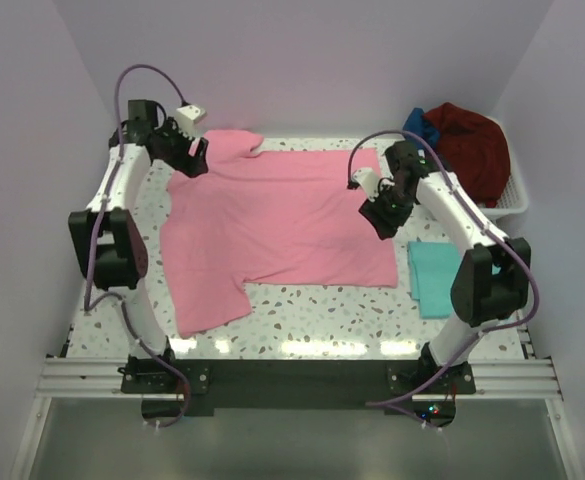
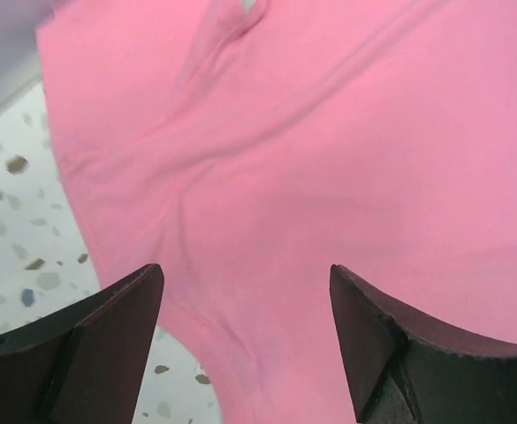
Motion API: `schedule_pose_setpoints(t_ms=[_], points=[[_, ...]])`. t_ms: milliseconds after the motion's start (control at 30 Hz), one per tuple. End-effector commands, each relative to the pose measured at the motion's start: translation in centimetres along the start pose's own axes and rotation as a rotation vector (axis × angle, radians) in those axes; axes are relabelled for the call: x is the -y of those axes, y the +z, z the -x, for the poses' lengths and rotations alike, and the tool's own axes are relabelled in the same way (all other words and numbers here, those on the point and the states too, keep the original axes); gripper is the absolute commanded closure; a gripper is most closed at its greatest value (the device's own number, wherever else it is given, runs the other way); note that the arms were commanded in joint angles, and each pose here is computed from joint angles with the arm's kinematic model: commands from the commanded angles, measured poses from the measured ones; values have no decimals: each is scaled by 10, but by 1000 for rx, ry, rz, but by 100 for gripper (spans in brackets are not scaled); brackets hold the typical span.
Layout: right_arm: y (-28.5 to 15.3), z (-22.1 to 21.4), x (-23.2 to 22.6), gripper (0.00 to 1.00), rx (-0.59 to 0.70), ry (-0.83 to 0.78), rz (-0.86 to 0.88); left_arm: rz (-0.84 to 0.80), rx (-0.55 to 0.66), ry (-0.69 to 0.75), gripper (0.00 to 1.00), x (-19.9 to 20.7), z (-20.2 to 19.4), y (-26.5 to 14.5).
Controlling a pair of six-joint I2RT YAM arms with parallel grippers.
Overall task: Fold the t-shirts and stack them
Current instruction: Fold the tshirt
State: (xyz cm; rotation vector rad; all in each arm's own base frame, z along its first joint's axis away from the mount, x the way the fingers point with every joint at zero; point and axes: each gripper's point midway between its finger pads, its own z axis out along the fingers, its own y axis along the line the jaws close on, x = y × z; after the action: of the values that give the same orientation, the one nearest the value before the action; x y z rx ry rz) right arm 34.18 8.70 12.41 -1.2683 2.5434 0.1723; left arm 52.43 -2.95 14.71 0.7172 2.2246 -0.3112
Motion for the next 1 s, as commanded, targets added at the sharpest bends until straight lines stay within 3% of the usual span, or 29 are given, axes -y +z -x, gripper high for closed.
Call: schedule_pose_setpoints(t_ms=[0,133,267,400,967], points=[[-6,-33,-25,48,-73,-150,53,-182,47,105,19,69,-2,-65],[8,-57,-36,55,-117,-231,19,-224,-15,144,19,108,-55,-88],[38,-81,-46,56,-148,-308,-48,-228,-70,170,20,134,-96,-105],[51,-85,-48,56,-158,-332,-96,-269,-121,104,20,158,-134,-108],[73,-94,-58,60,-175,-366,-91,-258,-178,38,20,168,-162,-116]])
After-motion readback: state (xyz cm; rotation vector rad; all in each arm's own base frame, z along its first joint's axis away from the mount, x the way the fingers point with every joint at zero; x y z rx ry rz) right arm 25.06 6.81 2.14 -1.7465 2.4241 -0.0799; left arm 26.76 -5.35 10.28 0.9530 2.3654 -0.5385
